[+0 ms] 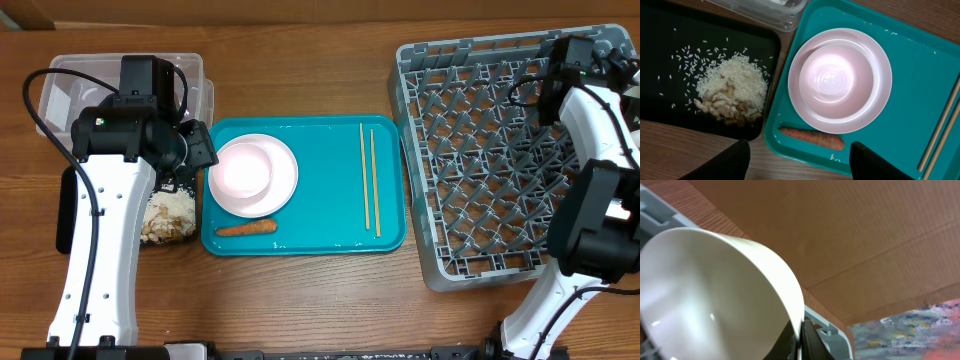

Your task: Sort waste into correct bins and load items into the dishwasher

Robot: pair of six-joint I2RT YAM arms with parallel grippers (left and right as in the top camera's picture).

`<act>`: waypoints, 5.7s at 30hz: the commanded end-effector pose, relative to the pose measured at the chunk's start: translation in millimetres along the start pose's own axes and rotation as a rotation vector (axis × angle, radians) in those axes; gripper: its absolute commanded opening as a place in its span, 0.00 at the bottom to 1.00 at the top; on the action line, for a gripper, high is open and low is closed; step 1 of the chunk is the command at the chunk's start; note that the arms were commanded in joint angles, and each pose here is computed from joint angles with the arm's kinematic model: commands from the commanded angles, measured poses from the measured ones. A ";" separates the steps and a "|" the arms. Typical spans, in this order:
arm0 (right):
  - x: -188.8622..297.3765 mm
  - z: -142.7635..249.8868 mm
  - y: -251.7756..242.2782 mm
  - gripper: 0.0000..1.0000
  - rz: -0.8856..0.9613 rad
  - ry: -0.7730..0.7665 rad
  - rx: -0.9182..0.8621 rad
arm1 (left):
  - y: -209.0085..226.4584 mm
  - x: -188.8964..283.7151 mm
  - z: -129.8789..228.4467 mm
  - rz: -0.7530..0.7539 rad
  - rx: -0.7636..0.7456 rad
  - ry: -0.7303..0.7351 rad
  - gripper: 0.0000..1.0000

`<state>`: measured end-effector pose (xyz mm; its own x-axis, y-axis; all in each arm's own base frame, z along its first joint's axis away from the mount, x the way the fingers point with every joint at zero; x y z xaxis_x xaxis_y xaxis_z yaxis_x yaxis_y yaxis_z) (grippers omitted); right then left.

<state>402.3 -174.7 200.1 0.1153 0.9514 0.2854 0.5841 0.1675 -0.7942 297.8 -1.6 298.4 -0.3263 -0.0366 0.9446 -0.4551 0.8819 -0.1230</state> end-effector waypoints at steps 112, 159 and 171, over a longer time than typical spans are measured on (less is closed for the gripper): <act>94.7 -39.0 -32.1 0.04 -0.045 -0.195 -0.055 | 70.6 1.3 -13.9 -0.124 0.361 0.045 0.83; 170.3 48.9 73.5 0.10 -0.296 -0.217 0.301 | 69.6 1.1 -17.3 -0.114 0.354 0.025 0.86; 200.5 75.5 47.6 0.48 -0.515 -0.058 0.329 | 69.9 1.0 -16.2 -0.117 0.350 0.031 0.87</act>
<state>398.8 43.0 160.2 -0.1617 0.8184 0.5514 0.1964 0.5743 -0.7947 278.3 67.1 295.0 -0.2327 -0.1130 0.9660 -0.7409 0.6640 -0.1007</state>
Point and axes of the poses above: each gripper's point midway between its finger pads, its own x axis back along the fingers, its own y axis along the line the jaws close on, z = x × y, the point moved 9 cm from there along x, back along the fingers, and after that the axes turned 7 degrees about x, right-handed, at the moved point
